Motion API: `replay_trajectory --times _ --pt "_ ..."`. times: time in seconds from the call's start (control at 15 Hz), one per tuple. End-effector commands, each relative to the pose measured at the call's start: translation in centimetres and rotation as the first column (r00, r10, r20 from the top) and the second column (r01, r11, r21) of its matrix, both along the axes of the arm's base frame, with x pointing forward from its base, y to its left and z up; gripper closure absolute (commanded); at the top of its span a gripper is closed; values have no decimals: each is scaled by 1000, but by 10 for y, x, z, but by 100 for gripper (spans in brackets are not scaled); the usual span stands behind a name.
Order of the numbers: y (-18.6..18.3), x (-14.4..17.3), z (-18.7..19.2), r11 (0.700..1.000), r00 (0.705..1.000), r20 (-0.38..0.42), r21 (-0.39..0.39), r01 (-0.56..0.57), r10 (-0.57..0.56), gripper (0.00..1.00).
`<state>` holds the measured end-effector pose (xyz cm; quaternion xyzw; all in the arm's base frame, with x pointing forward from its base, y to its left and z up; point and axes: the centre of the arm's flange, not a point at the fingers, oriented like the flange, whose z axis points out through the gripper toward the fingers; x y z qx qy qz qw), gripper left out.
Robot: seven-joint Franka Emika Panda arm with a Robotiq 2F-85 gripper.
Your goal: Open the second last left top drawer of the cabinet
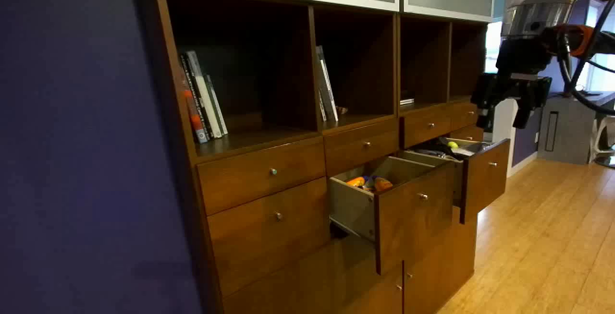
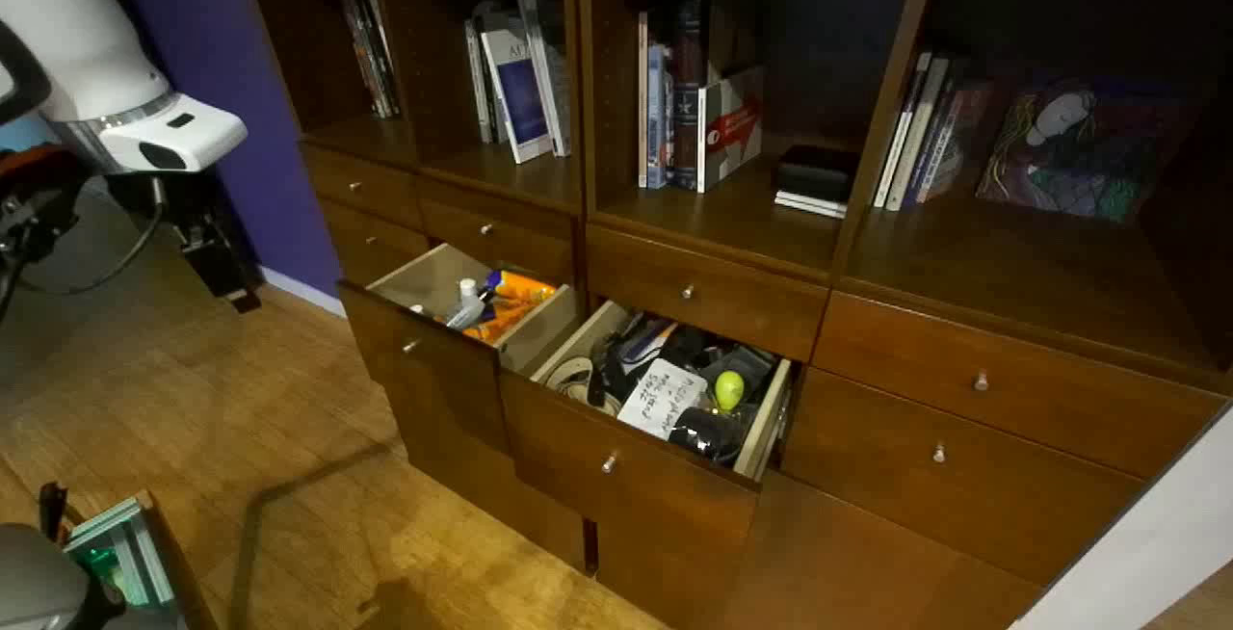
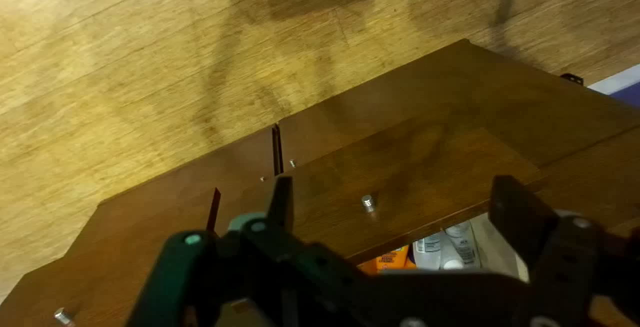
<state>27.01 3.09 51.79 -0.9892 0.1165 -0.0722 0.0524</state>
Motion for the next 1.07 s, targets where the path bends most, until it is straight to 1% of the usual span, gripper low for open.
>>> replay_trajectory --times 0.0,0.33,0.47,0.53,0.8,1.0 --pt "0 0 0 1000 1000 0 0 0 0 0" --pt "0 0 0 1000 1000 0 0 0 0 0" --pt "2 18 6 999 999 42 -42 27 -26 0" --pt "7 29 12 998 998 62 -51 26 -23 0" --pt "28 80 30 996 985 164 -88 -33 48 0" --pt "39 120 28 988 969 219 -131 -85 112 0"
